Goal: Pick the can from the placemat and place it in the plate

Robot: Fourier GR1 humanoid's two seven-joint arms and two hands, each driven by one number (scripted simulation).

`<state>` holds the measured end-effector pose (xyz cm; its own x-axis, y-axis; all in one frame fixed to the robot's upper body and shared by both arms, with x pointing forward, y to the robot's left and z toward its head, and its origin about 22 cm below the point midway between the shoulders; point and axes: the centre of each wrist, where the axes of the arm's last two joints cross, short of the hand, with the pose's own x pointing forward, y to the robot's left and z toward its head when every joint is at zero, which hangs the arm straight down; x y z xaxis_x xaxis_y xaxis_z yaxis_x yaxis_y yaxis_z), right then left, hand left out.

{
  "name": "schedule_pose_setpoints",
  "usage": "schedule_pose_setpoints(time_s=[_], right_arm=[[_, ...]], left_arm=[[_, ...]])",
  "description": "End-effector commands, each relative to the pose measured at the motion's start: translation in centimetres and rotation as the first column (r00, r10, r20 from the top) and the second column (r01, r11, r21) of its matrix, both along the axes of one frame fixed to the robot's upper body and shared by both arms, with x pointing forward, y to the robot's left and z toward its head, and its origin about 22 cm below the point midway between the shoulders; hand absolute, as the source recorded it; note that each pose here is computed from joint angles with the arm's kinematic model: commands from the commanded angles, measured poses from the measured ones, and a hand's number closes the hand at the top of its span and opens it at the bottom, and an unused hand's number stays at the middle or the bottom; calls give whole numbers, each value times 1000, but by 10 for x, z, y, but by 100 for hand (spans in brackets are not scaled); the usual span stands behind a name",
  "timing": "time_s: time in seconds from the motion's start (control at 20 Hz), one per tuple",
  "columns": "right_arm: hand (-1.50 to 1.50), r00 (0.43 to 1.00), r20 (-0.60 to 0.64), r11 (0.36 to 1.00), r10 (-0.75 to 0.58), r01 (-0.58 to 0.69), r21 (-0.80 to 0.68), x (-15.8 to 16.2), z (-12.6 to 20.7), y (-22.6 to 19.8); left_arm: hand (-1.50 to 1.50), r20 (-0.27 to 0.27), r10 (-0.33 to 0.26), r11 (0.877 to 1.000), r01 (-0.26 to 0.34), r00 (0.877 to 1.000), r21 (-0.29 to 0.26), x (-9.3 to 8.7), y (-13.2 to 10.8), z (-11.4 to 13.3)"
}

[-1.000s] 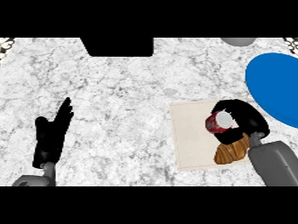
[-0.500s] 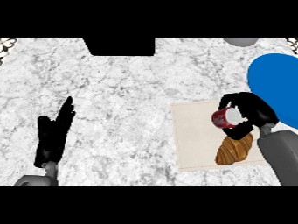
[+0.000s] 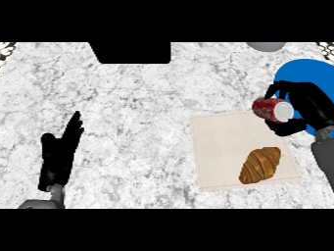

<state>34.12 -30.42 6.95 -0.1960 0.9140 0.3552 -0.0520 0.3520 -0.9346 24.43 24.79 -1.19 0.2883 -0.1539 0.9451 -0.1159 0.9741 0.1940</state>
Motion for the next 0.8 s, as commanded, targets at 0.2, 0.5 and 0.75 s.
schedule_pose_setpoints(time_s=[0.2, 0.5, 0.75], right_arm=[[150, 925, 311, 973, -220, 188, 131, -6, 53, -27], [150, 902, 256, 934, -347, 307, 183, 5, 78, -57], [150, 894, 206, 915, -398, 372, 157, 19, 59, -89]], left_arm=[[0, 11, 6, 1000, -6, 1000, 1, 9, 2, 9], [0, 5, -11, 1000, 11, 1000, 9, -4, -3, 9], [0, -1, -33, 999, 33, 999, -8, -11, -10, -14]])
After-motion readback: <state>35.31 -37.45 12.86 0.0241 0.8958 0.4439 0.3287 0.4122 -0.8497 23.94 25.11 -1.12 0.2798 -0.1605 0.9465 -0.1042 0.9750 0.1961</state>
